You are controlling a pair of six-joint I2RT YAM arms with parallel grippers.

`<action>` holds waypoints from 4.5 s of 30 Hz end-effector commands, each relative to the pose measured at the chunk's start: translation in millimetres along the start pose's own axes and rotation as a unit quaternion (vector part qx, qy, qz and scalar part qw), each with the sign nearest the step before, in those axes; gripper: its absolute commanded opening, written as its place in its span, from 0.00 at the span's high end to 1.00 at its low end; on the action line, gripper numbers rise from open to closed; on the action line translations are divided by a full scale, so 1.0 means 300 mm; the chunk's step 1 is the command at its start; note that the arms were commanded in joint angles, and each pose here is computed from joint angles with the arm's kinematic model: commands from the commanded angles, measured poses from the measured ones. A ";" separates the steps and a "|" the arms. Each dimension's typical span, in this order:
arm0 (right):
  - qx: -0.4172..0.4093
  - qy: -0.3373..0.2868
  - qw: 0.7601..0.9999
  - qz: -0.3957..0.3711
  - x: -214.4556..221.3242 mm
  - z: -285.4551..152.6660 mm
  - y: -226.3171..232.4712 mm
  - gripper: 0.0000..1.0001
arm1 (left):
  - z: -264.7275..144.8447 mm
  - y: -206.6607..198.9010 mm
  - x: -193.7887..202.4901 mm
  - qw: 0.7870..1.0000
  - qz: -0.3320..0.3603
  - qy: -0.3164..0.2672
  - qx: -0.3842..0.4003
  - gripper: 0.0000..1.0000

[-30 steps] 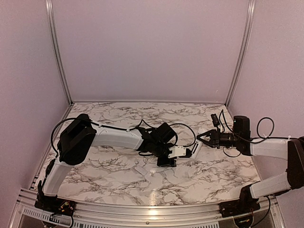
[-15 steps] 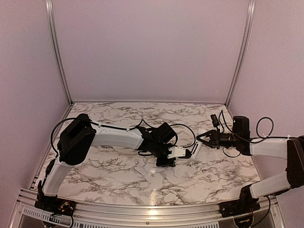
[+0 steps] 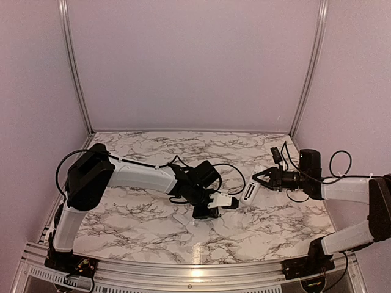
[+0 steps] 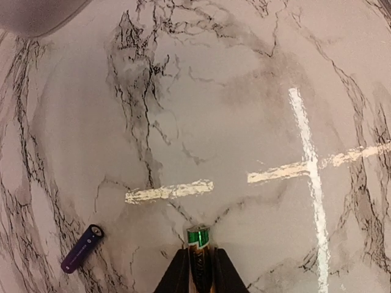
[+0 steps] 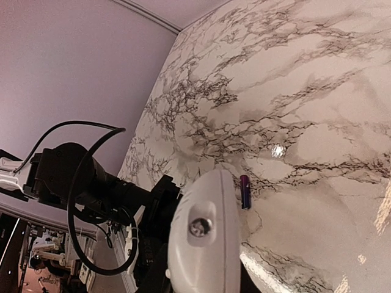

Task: Load the batteries into the remote control
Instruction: Move the battery to the center of the board.

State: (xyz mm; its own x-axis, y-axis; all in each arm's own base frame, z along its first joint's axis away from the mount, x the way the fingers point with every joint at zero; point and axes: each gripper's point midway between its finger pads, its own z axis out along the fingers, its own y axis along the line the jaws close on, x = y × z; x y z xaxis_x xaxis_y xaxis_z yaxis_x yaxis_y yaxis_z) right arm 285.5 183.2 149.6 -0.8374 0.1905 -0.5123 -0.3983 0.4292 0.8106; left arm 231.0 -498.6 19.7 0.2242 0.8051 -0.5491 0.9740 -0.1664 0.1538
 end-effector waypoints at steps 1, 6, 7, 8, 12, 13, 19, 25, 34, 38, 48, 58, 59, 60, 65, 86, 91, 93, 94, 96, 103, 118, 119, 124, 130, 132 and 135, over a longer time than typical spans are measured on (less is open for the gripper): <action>-0.009 -0.004 1.000 -0.010 -0.024 -0.003 0.011 1.00 | -0.012 -0.125 0.189 0.994 -0.015 0.100 0.047 0.87; -0.014 -0.001 1.000 -0.006 -0.013 0.000 0.008 1.00 | -0.057 -0.153 0.251 0.989 0.009 0.138 0.051 0.88; -0.015 0.000 1.000 -0.006 -0.011 0.000 0.007 1.00 | -0.068 -0.155 0.261 0.988 0.020 0.142 0.048 0.88; -0.015 0.001 1.000 -0.005 -0.007 0.002 0.005 1.00 | -0.077 -0.154 0.268 0.988 0.028 0.146 0.045 0.88; -0.018 0.002 1.000 0.001 0.001 0.004 -0.003 1.00 | -0.086 -0.133 0.277 0.986 0.050 0.158 0.030 0.86; -0.019 0.003 1.000 0.001 0.003 0.005 -0.002 1.00 | -0.086 -0.128 0.276 0.985 0.054 0.159 0.028 0.85; -0.022 0.004 1.000 0.002 0.001 0.006 0.004 1.00 | -0.094 -0.097 0.243 0.985 0.070 0.159 0.006 0.74; -0.017 0.004 1.000 -0.002 -0.002 0.006 0.005 1.00 | -0.197 -0.037 0.141 0.990 0.044 0.124 -0.043 0.52; -0.014 0.001 1.000 -0.025 -0.036 0.022 0.040 1.00 | -0.523 0.078 -0.019 0.973 -0.081 -0.010 -0.216 0.40; -0.016 0.002 0.999 -0.035 -0.053 0.028 0.051 1.00 | -0.797 0.138 -0.092 0.916 -0.206 -0.135 -0.316 0.05; -0.018 0.003 0.999 -0.049 -0.102 0.040 0.064 1.00 | -0.903 0.103 -0.098 0.802 -0.471 -0.273 -0.244 0.01; -0.012 0.000 0.999 -0.049 -0.102 0.034 0.060 1.00 | -0.635 0.058 -0.018 0.567 -0.751 -0.217 -0.259 0.01; -0.011 0.000 0.999 -0.049 -0.102 0.032 0.059 1.00 | -0.600 0.050 0.001 0.549 -0.768 -0.200 -0.261 0.03; -0.011 0.000 0.999 -0.049 -0.100 0.032 0.059 1.00 | -0.564 0.038 0.022 0.536 -0.782 -0.180 -0.263 0.05; -0.004 -0.004 0.999 -0.053 -0.104 0.014 0.054 1.00 | -0.412 -0.029 0.047 0.504 -0.821 -0.109 -0.246 0.23; 0.000 -0.008 0.998 -0.059 -0.102 -0.004 0.049 1.00 | -0.162 -0.077 0.095 0.505 -0.826 -0.015 -0.249 0.48; 0.000 -0.007 0.998 -0.058 -0.100 -0.002 0.046 1.00 | -0.137 -0.086 0.129 0.501 -0.827 0.005 -0.255 0.54; -0.001 -0.007 0.998 -0.058 -0.101 -0.002 0.048 1.00 | -0.130 -0.088 0.139 0.501 -0.825 0.013 -0.260 0.54; -0.001 -0.007 0.998 -0.058 -0.101 -0.003 0.048 1.00 | -0.125 -0.088 0.142 0.502 -0.825 0.015 -0.260 0.54; -0.001 -0.008 0.998 -0.059 -0.101 -0.005 0.050 1.00 | -0.116 -0.087 0.149 0.502 -0.825 0.019 -0.260 0.54; -0.001 -0.008 0.998 -0.057 -0.099 -0.004 0.045 1.00 | -0.099 -0.079 0.177 0.498 -0.825 0.029 -0.266 0.56; -0.007 -0.013 0.999 -0.049 -0.113 -0.007 0.041 1.00 | -0.071 -0.055 0.230 0.523 -0.801 0.087 -0.280 0.67; -0.008 -0.013 0.999 -0.049 -0.114 -0.007 0.042 1.00 | -0.070 -0.053 0.231 0.526 -0.798 0.090 -0.280 0.68; -0.011 -0.012 0.999 -0.046 -0.112 -0.005 0.036 1.00 | -0.068 -0.036 0.238 0.537 -0.790 0.095 -0.280 0.80; -0.012 -0.011 0.999 -0.044 -0.111 -0.003 0.033 1.00 | -0.073 -0.013 0.248 0.552 -0.777 0.098 -0.285 0.83; -0.012 -0.010 0.999 -0.042 -0.109 -0.003 0.031 1.00 | -0.077 0.001 0.245 0.561 -0.770 0.096 -0.289 0.84; -0.012 -0.011 0.999 -0.041 -0.109 -0.002 0.030 1.00 | -0.082 0.037 0.214 0.591 -0.747 0.088 -0.292 0.85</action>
State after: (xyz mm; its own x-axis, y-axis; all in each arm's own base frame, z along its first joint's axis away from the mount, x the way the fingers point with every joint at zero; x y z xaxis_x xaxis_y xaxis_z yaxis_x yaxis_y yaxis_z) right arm 304.3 182.2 167.6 -0.8074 0.1656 -0.5663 -0.4565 0.4329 0.7773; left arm 247.4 -439.9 18.8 -0.9198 -0.2403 -0.3103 -0.1863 0.9632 -0.1938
